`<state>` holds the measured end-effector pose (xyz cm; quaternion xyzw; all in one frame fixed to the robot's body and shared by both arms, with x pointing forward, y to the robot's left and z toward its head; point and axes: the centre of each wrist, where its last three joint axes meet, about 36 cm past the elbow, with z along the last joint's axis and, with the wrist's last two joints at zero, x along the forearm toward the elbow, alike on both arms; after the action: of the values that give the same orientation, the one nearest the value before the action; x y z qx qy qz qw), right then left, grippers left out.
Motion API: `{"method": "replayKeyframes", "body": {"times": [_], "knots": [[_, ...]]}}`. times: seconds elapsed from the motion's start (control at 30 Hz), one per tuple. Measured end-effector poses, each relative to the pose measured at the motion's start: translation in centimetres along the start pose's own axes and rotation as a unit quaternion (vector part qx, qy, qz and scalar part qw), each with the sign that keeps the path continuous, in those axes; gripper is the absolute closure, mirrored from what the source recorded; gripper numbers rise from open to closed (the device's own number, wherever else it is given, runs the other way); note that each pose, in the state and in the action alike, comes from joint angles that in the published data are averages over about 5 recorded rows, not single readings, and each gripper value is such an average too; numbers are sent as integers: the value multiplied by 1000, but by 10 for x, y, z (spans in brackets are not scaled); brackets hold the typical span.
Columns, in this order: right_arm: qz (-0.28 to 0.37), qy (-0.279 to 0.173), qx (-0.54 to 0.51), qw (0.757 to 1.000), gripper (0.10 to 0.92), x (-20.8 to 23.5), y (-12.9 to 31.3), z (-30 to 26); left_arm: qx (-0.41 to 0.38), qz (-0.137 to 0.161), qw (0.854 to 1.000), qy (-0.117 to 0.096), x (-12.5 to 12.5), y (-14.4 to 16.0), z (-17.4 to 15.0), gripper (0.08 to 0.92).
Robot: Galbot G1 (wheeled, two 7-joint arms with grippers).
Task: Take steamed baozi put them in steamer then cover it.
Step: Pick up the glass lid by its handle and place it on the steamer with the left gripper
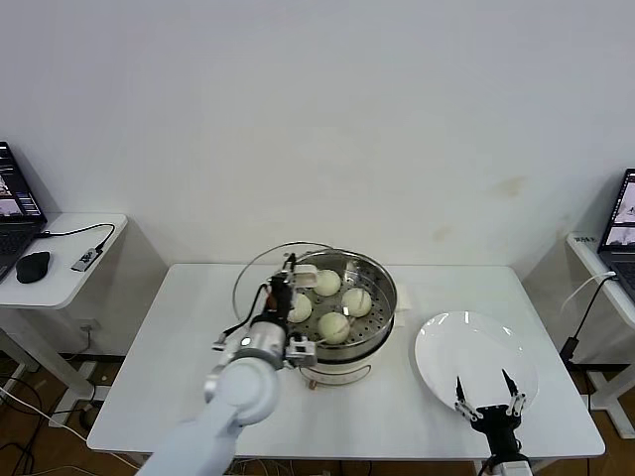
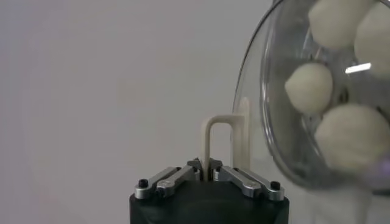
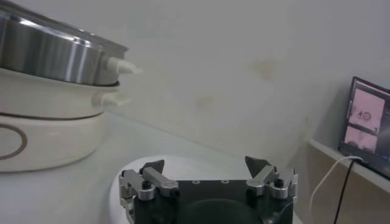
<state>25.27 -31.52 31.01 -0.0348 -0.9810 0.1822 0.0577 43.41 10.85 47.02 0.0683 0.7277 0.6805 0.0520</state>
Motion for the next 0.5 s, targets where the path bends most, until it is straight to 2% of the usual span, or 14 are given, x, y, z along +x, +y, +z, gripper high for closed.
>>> {"method": "replayKeyframes", "body": {"times": [0.27,0.5], "knots": [[-4,5,1,1000,200,0,4,3,6,14,1000,-6,-13,-6,-36,853],[-9,5,1,1000,200,-1,9,3,5,21,1000,-8,-21,-12,-54,853]]}}
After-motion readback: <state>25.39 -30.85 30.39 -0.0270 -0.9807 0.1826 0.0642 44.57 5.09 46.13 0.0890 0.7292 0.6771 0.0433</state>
